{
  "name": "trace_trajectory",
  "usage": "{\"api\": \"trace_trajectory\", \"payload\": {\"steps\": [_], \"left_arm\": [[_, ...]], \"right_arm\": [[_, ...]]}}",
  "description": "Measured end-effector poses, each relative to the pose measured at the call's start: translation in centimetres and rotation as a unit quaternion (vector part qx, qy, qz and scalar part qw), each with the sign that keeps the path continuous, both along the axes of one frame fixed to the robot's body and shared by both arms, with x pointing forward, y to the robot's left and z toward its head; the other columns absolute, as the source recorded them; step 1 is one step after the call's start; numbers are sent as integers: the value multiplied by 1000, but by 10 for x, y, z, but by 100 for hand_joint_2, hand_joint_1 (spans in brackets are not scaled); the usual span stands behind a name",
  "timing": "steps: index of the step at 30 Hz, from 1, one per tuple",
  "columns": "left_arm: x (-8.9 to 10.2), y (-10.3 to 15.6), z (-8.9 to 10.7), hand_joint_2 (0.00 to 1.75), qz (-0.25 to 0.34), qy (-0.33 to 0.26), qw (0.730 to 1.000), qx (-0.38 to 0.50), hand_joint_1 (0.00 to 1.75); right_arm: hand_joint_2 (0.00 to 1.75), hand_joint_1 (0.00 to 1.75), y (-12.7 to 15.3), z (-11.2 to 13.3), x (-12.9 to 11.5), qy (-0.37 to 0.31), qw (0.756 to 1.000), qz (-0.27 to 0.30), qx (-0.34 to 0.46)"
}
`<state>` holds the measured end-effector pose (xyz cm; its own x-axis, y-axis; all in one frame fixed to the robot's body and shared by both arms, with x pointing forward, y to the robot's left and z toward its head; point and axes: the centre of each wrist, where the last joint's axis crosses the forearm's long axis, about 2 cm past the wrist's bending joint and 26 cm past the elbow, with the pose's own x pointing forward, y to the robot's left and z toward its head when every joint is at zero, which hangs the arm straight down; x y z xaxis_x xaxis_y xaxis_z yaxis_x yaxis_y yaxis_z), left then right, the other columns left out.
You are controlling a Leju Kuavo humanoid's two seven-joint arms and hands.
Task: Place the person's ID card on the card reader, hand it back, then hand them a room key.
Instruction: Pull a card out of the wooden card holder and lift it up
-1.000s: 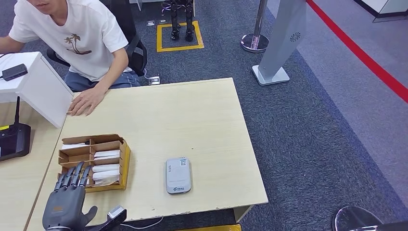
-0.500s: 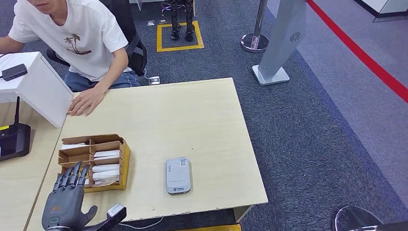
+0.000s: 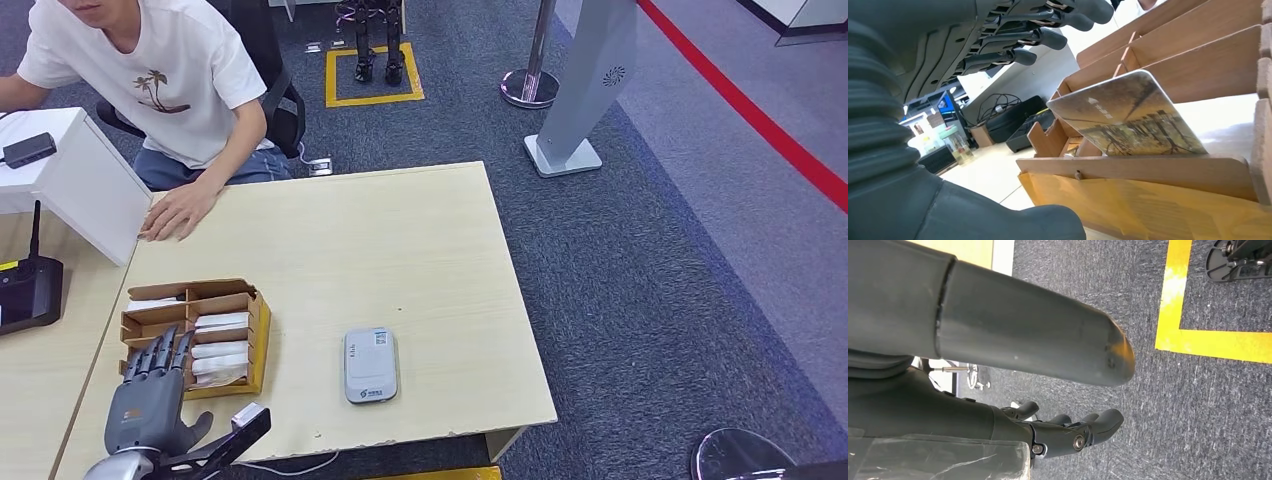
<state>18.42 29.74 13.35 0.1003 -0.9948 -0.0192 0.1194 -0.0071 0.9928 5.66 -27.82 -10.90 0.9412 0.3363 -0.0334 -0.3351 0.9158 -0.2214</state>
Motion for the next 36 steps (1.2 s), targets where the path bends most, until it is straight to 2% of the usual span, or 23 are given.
{"api": "trace_trajectory", "payload": {"steps": [3,11,34,35,36], "left_arm": [[11,-3,-5,175,0,8,1000,-8,0],[20,-7,-11,175,-3,13,1000,-19,0],[21,-18,-12,175,-8,4,999,-49,0],[21,-18,-12,175,-8,4,999,-49,1],[21,-18,-12,175,-8,4,999,-49,9]], "right_arm": [[0,0,0,0,0,-1,1000,4,0],[0,0,0,0,1,0,1000,11,-2],[0,0,0,0,1,-2,1000,12,-1],[0,0,0,0,1,-2,1000,12,-1],[0,0,0,0,1,-2,1000,12,-1]]}}
